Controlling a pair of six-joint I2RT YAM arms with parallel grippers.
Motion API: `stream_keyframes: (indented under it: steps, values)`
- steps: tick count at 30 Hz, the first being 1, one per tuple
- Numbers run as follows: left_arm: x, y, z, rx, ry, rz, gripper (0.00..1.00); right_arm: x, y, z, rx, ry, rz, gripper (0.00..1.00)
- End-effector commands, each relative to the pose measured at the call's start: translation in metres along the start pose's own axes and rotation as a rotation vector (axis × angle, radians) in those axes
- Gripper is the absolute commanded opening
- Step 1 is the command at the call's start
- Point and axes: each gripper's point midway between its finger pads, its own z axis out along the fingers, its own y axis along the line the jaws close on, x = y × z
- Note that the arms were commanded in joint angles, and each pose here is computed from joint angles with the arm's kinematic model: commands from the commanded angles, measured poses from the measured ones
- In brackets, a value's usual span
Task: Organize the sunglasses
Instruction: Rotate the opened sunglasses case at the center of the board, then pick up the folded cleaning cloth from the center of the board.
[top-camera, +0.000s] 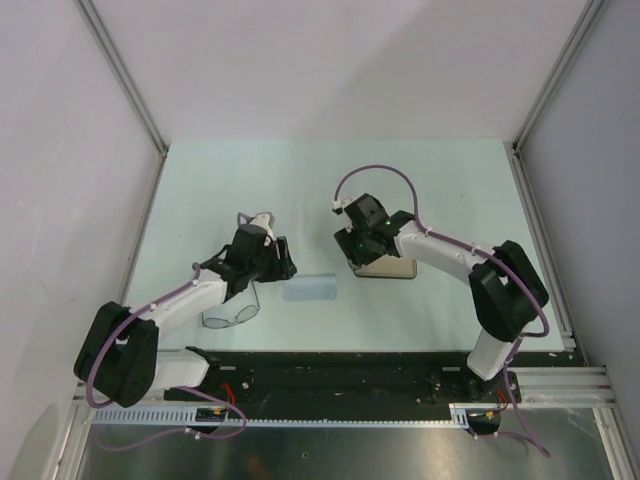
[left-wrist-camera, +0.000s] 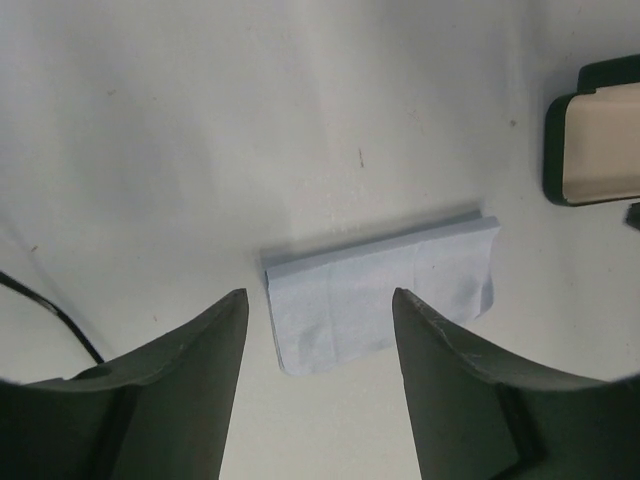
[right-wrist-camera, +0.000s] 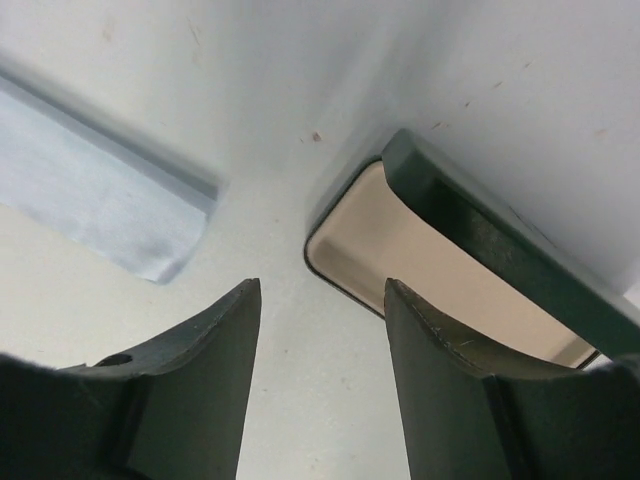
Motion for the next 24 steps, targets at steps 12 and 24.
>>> stream_keyframes:
  steps: [12, 24]
  values:
    - [0.02, 0.012, -0.005, -0.041, 0.037, -0.091, 0.7, -0.018, 0.074, -0.011, 0.008, -0.117, 0.38, 0.49]
    - [0.044, 0.016, 0.002, -0.046, 0.126, -0.126, 0.57, 0.005, 0.081, 0.023, 0.067, -0.047, 0.421, 0.38]
